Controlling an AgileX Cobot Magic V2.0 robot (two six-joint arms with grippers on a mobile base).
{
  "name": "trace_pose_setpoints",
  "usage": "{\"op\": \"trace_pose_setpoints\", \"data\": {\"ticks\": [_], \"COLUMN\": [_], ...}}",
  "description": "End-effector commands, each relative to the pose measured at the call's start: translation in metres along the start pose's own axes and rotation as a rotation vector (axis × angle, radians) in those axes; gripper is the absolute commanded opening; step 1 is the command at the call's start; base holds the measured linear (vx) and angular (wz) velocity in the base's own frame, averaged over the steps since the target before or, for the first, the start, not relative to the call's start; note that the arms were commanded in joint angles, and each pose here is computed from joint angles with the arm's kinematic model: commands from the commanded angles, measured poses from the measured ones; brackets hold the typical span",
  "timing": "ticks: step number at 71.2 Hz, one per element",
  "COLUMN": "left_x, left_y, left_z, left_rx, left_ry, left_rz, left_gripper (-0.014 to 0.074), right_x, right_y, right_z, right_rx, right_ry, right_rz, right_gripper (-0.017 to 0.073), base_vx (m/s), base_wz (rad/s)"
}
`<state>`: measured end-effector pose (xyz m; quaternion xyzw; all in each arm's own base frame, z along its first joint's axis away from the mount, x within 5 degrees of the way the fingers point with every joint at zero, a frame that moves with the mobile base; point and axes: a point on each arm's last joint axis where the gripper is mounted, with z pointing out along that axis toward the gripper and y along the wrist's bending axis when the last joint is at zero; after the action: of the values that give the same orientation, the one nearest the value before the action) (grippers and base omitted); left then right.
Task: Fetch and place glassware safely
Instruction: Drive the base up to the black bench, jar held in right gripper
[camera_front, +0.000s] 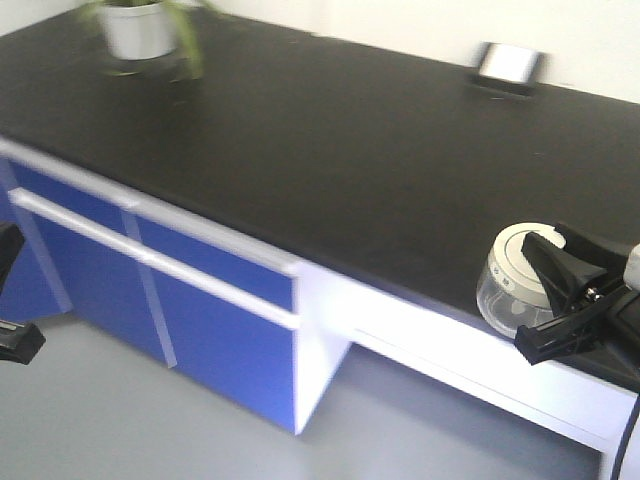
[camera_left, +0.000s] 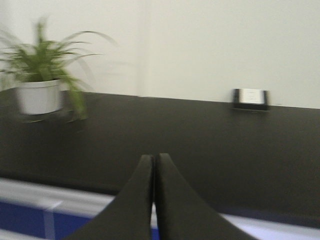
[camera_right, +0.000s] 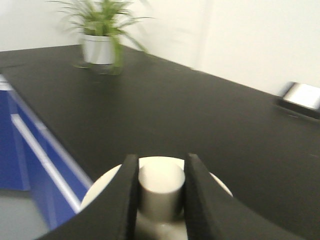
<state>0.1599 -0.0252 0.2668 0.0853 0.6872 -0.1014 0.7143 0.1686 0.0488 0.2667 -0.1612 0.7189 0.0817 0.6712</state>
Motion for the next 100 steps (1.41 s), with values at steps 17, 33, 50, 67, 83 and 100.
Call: {"op": "trace_pose_setpoints", "data": {"ticks": [17,33,50,67,83,100], "left_x": [-0.0152,-0.0152,-0.0152,-0.0152,-0.0152,-0.0152], "left_y": [-0.0023,-0.0023,-0.0023,-0.0023,-0.0023,-0.0023], "left_z": [0.0010,0.0010,0.0010,0.0010,0.0010,0.0010], "left_rx": [0.023,0.023,0.023,0.023,0.023,0.023], "left_ry": [-0.096,-0.096,-0.096,-0.096,-0.096,-0.096], "left_rz": [-0.019,-0.019,-0.019,-0.019,-0.019,-0.019], "left_gripper": [-0.0007,-0.0007,-0.0007,-0.0007,-0.0007,-0.0007], "right_x": [-0.0202,-0.0202,-0.0203,-0.0203,-0.0203,-0.0203], "right_y": [-0.0009,-0.0009,-0.0009,-0.0009,-0.0009,-0.0009], "right_z": [0.0004,0.0004,0.0004,0.0004,0.0004,0.0004], "right_rx": [-0.006,-0.006,-0.006,-0.006,-0.006,-0.006], "right_ry": [-0.131,-0.131,-0.132,-0.132,-0.132,-0.132], "right_rz": [-0.001,-0.001,-0.001,-0.001,-0.001,-0.001], "right_gripper": [-0.0001,-0.0001,-0.0001,-0.0001,-0.0001,-0.0001], "base_vx": [0.26,0.25,0.20,0.12,0.07,0.05], "base_wz": [-0.96,-0.77,-0.49,-0.21,-0.03,-0.01]}}
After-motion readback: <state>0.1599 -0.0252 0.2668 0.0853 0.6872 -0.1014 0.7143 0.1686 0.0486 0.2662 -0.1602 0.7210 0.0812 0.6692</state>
